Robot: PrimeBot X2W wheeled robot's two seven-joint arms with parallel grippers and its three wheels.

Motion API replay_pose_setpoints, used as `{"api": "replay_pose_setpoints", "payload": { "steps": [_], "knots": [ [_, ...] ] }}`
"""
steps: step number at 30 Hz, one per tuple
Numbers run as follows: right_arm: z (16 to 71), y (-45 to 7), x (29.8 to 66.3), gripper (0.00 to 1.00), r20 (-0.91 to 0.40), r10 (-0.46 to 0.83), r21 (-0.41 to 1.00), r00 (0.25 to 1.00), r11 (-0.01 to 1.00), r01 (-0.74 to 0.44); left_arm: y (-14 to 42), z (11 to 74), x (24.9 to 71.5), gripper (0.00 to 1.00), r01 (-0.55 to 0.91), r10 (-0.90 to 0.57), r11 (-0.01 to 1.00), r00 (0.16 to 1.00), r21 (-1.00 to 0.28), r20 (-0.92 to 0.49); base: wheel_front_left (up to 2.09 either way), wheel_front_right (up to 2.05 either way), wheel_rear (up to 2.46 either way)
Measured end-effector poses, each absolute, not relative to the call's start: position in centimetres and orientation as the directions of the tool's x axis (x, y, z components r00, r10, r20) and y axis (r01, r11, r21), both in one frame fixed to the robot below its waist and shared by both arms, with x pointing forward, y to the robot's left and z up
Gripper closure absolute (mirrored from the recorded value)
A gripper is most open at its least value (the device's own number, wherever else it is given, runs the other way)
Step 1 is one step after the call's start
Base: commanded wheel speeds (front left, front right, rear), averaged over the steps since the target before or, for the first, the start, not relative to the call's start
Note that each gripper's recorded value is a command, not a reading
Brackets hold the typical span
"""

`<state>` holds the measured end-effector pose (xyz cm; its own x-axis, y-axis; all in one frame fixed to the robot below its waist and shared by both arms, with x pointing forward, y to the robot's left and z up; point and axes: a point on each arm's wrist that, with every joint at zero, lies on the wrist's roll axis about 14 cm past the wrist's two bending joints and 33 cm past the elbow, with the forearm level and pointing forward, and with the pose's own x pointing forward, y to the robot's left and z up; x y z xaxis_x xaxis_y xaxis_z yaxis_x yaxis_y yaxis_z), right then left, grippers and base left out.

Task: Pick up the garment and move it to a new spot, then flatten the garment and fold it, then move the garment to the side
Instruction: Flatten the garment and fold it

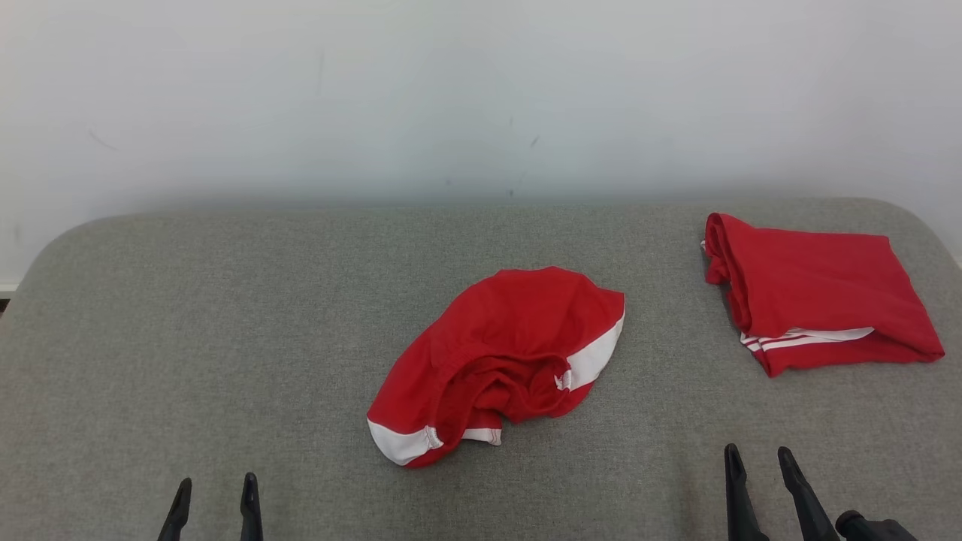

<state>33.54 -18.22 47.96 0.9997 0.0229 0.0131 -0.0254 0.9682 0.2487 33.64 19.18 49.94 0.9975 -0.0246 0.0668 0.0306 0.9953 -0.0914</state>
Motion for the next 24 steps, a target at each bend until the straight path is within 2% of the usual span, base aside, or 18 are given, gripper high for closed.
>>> {"api": "replay_pose_setpoints", "payload": {
  "steps": [24],
  "knots": [
    [47.84, -18.25, 33.54, 0.00, 0.009, 0.022, 0.248, 1.000, 0.968, -0.024, 19.50, 49.55, 33.52, 0.00, 0.019, -0.014, 0.996, 0.998, -0.093, 0.055, 0.00, 0.00, 0.00]
  ]
}}
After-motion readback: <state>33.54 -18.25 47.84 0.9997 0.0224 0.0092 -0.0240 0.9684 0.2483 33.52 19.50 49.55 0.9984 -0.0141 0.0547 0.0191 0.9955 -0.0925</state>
